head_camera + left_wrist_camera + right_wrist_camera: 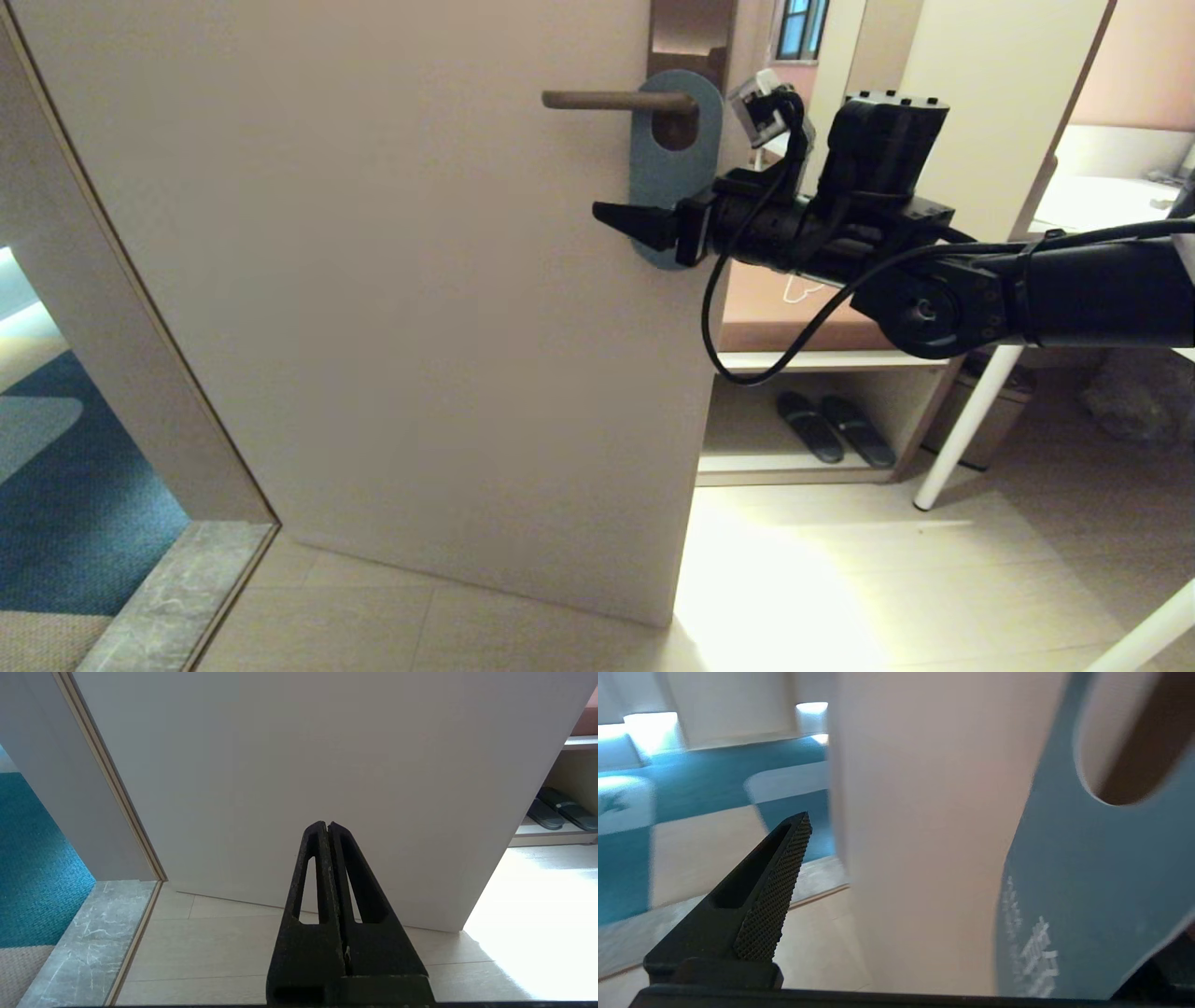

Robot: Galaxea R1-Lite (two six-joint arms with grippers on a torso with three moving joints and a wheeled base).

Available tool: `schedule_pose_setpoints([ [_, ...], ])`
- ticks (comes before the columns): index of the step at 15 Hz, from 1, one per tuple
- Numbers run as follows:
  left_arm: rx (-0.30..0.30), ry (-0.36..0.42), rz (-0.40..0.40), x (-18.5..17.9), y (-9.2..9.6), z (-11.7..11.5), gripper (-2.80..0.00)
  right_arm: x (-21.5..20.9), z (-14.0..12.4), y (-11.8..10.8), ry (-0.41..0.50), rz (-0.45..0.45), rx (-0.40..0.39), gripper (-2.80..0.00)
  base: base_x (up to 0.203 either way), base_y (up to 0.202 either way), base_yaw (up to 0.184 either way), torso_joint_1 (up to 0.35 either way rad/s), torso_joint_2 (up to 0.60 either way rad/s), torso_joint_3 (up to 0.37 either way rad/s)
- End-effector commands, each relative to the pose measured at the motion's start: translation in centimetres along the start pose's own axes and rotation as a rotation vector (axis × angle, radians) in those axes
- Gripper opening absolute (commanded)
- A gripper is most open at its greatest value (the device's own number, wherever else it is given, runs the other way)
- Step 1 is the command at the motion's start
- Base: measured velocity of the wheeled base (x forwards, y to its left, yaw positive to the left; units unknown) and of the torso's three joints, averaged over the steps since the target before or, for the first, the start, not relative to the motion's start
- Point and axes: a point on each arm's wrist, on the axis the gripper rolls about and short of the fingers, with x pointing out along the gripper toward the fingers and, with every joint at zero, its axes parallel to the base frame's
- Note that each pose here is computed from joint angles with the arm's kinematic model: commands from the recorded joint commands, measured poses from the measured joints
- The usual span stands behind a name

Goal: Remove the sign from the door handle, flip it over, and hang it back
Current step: Take down the sign

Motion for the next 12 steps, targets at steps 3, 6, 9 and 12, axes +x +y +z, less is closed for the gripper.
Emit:
schedule_pose_setpoints([
  [3,0.000,0.000,0.000,0.00,0.00,-0.01,-2.80,-0.13,-0.22,-0.25,0.005,-0.053,0.002,0.00,0.000,0.000,0.000,0.000,0.00,0.000],
  [6,0.000,0.000,0.000,0.00,0.00,-0.01,-2.80,-0.20,-0.48,-0.23,0.013,-0.061,0.008,0.00,0.000,0.000,0.000,0.000,0.00,0.000],
  [9,0.000,0.000,0.000,0.00,0.00,-0.01,-2.80,-0.17,-0.50,-0.18,0.013,-0.059,0.007,-2.80,0.000,0.000,0.000,0.000,0.00,0.000],
  [12,0.000,0.000,0.000,0.00,0.00,-0.01,-2.80,-0.20,-0.46,-0.23,0.012,-0.060,0.006,-2.80,0.000,0.000,0.000,0.000,0.00,0.000],
])
